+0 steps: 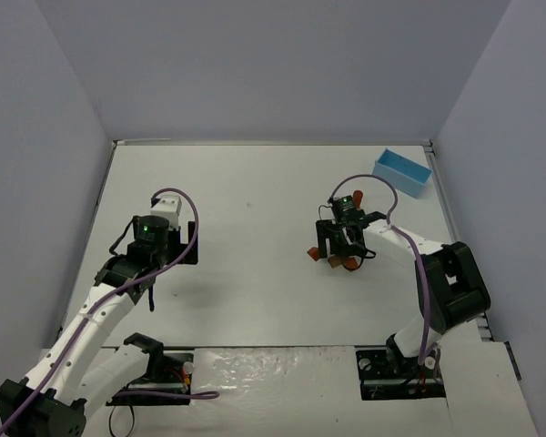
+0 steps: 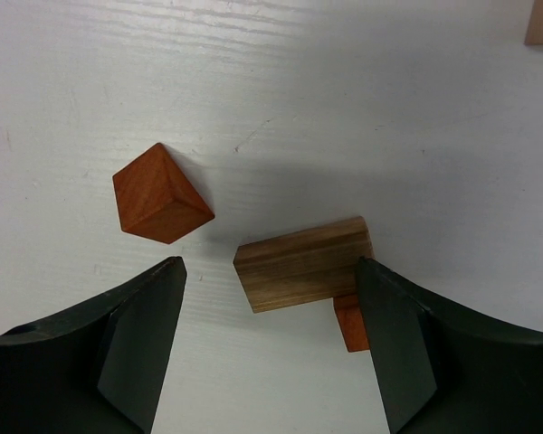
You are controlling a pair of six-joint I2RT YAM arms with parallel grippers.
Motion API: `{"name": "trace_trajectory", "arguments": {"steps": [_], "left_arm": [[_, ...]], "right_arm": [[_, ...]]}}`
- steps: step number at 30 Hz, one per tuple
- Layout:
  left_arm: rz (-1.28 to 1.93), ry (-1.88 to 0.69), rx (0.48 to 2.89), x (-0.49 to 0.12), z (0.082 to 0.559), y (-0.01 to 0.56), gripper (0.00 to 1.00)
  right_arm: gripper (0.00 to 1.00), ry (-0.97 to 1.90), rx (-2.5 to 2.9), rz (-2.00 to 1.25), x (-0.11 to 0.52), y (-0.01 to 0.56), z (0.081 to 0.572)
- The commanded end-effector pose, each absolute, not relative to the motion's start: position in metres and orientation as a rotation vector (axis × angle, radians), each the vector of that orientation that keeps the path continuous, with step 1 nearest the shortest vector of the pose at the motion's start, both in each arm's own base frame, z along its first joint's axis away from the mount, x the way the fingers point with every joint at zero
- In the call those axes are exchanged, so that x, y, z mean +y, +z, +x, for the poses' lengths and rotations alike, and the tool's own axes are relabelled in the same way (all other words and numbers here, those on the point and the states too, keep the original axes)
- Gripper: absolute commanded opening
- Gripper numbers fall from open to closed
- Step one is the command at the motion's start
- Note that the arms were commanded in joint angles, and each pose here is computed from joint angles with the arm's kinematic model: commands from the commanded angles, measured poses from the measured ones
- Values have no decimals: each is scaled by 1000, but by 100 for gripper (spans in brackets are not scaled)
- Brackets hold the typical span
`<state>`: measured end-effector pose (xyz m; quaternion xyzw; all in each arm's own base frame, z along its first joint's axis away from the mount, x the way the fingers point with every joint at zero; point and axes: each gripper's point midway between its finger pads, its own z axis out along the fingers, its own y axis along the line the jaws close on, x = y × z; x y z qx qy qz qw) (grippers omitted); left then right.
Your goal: Build the wood block tower
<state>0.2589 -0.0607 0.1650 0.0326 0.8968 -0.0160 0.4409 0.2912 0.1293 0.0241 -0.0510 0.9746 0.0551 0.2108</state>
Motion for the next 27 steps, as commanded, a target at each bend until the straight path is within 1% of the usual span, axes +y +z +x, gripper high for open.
{"name": "trace_trajectory", "arguments": {"steps": [1,3,9,13,18,23,27], "left_arm": [[64,-74,2140,-66,270,197,97],[64,-73,2143,-66,270,196,97],[66,-74,2146,-67,271,196,97],[66,-75,2147,-67,271,195,97],[68,-76,2151,-67,271,195,97],[66,-74,2153,-67,270,194,97],[65,-73,2151,-66,270,195,97]], "right_arm": [[71,71,2679,-73,119,29,298],[68,42,2662,-38,114,32,298],[63,-5,2607,131,101,42,294],[65,0,2614,268,102,34,289],[65,-6,2640,366,105,21,287],[64,-8,2660,404,108,13,289],[60,-12,2675,422,111,8,291]]}}
